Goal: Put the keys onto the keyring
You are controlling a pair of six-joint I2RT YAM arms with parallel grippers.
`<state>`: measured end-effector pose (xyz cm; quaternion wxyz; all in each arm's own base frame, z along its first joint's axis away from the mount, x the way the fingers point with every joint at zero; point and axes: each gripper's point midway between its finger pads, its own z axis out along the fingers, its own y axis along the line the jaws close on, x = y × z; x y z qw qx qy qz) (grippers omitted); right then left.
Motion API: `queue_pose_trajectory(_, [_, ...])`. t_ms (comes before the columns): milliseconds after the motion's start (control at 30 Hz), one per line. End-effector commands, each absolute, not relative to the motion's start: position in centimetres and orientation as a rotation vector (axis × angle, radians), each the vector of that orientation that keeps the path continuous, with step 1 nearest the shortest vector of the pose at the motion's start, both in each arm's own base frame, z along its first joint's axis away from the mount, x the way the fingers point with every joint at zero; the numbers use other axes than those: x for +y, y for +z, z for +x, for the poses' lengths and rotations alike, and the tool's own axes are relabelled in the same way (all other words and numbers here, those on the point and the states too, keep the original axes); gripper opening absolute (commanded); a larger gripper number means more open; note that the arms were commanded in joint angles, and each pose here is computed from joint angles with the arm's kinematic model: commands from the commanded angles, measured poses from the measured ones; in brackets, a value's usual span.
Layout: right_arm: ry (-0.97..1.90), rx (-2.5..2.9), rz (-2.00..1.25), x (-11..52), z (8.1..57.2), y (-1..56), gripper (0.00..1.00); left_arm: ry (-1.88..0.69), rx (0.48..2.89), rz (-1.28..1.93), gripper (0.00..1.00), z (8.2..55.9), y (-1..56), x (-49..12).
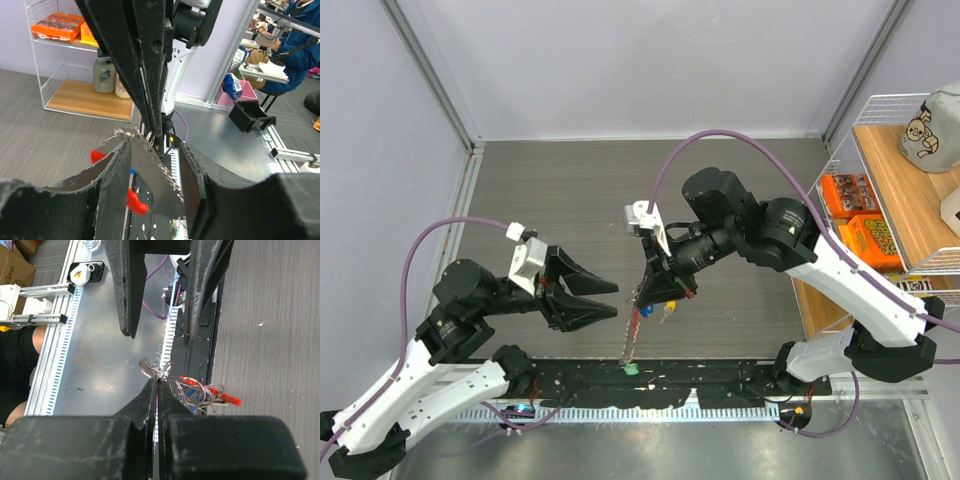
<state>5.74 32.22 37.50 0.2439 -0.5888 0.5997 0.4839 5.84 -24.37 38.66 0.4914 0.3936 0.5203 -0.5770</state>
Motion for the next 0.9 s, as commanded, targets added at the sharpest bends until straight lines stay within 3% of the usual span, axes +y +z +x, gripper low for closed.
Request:
queue_pose_trajectory(0, [1.347,1.57,-1.623,32.9,5.3,39.2,0.06,-1.43,1.206,1.008,0.46,4.9,39.2,-24.5])
queue_pose_trajectory(467, [1.355,1.576,-1.645,34.2,5.1,39.8,0.06,-1.462,1.245,1.052,0.32,4.4,38.3,-24.7])
queue_pose_trajectory(867, [1.336,1.561,-1.686,34.2,4.1,39.6,0.05,-1.432,1.227,1.022,0.32,4.5,38.8,-24.2])
